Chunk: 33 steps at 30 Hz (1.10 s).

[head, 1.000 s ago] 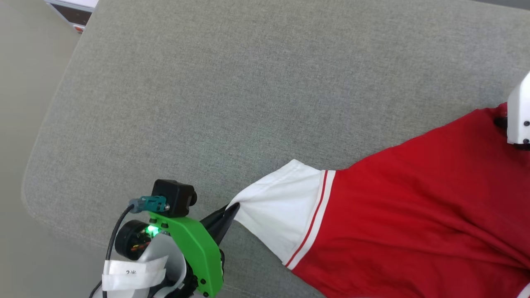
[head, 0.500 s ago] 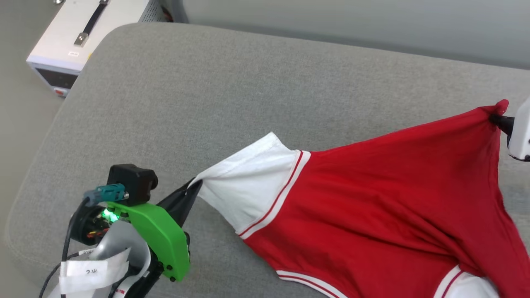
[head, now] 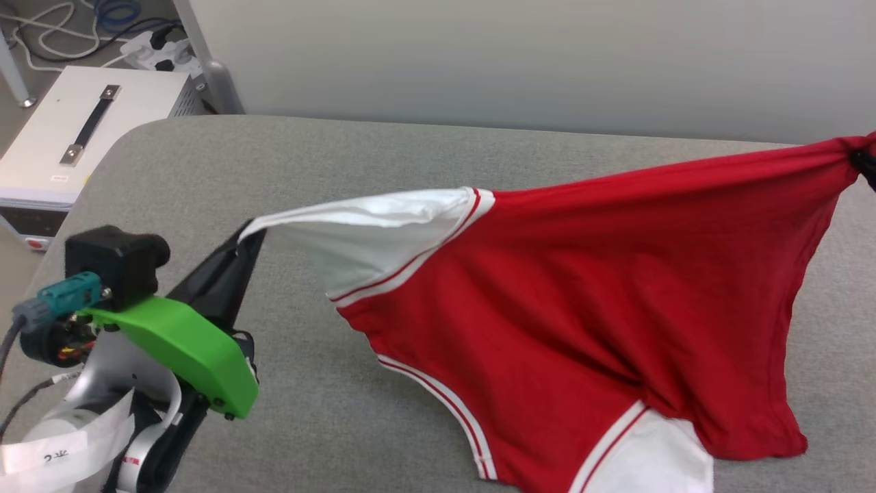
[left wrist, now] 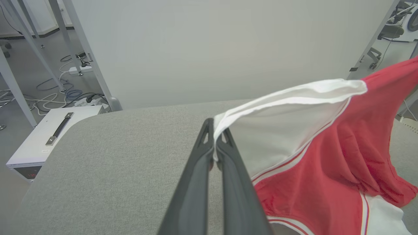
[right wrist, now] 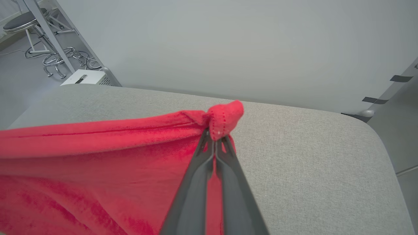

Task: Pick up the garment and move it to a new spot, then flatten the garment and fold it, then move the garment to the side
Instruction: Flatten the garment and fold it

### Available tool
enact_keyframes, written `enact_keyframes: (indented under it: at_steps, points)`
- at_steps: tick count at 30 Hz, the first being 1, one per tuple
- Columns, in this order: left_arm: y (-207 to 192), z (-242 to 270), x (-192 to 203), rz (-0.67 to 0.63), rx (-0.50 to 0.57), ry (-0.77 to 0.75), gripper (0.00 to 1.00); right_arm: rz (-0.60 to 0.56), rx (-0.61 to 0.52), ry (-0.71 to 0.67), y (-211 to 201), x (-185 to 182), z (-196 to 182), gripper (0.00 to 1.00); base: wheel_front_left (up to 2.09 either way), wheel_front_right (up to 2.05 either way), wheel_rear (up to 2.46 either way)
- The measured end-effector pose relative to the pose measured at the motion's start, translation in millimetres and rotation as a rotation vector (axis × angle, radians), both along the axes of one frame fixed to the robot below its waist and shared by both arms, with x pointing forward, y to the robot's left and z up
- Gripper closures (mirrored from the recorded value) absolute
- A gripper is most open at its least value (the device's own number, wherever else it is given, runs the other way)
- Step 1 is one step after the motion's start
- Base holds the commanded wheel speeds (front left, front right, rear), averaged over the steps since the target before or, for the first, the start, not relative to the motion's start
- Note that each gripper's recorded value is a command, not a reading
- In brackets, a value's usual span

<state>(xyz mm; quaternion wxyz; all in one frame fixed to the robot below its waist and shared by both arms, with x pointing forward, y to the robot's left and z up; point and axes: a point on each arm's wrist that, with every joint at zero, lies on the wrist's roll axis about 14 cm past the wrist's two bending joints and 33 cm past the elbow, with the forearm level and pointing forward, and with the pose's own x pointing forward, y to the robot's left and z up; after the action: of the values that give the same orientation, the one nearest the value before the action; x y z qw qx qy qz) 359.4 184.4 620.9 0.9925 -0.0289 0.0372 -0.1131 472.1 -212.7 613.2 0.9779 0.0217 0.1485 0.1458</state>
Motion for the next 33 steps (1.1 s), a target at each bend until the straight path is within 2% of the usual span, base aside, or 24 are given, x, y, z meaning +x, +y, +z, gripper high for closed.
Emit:
enact_keyframes:
  at_steps: [9,18,26,33]
  points:
    - [0.4,74.8,8.9,0.011,0.013,-0.295,1.0,-0.036,0.015,-0.232,-17.4,-33.4,66.5,1.0,0.0,0.0,0.0]
    - [0.5,133.3,8.9,0.029,-0.011,-0.529,1.0,-0.077,0.023,-0.398,-33.0,-51.9,112.4,1.0,0.0,0.0,0.0]
    - [4.4,181.5,34.6,0.026,0.042,-0.666,1.0,-0.097,0.028,-0.471,-37.3,-29.2,135.7,1.0,0.0,0.0,0.0]
    - [6.1,191.9,87.0,0.003,0.174,-0.634,1.0,-0.095,0.004,-0.491,-30.1,11.5,135.1,1.0,0.0,0.0,0.0]
